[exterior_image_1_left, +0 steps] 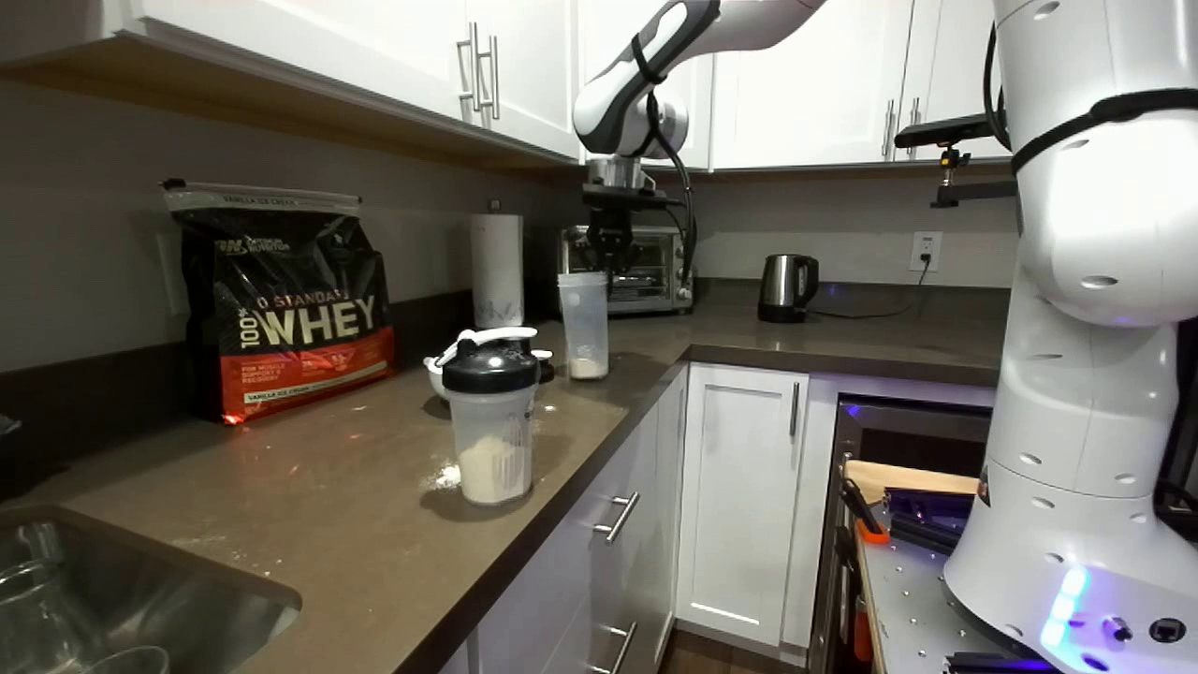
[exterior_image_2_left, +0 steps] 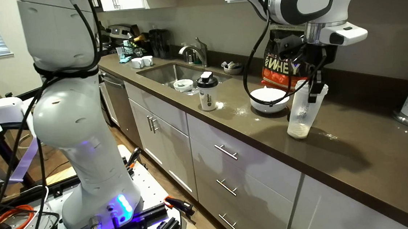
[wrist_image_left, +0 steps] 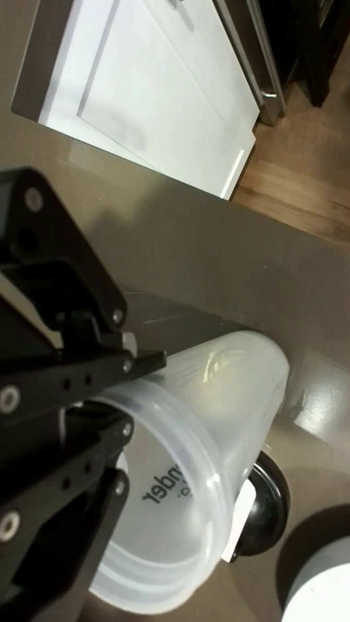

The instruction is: Pick the bottle on the right of the counter and move it to the left

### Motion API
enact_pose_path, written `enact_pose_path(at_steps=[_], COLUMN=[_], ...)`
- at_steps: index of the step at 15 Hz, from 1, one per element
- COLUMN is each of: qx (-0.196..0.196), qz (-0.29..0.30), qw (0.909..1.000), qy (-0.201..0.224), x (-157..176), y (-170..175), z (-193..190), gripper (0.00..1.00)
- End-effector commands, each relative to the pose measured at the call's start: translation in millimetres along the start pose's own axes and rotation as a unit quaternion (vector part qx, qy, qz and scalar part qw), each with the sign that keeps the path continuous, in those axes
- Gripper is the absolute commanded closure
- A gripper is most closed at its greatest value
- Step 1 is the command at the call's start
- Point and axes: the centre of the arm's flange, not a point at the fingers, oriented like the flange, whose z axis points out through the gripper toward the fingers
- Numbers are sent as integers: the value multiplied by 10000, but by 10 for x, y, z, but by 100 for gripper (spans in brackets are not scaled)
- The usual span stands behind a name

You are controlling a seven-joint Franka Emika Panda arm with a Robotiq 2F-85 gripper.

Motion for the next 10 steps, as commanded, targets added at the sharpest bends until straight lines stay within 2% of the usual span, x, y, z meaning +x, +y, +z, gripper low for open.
enact_pose_path(at_steps=[1,10], qx=[167,697], qz=[1,-394], qw=[9998,9962], qy=[131,347], x=[-145,-629], y=[81,183], z=[-199,-928], gripper=[98,98])
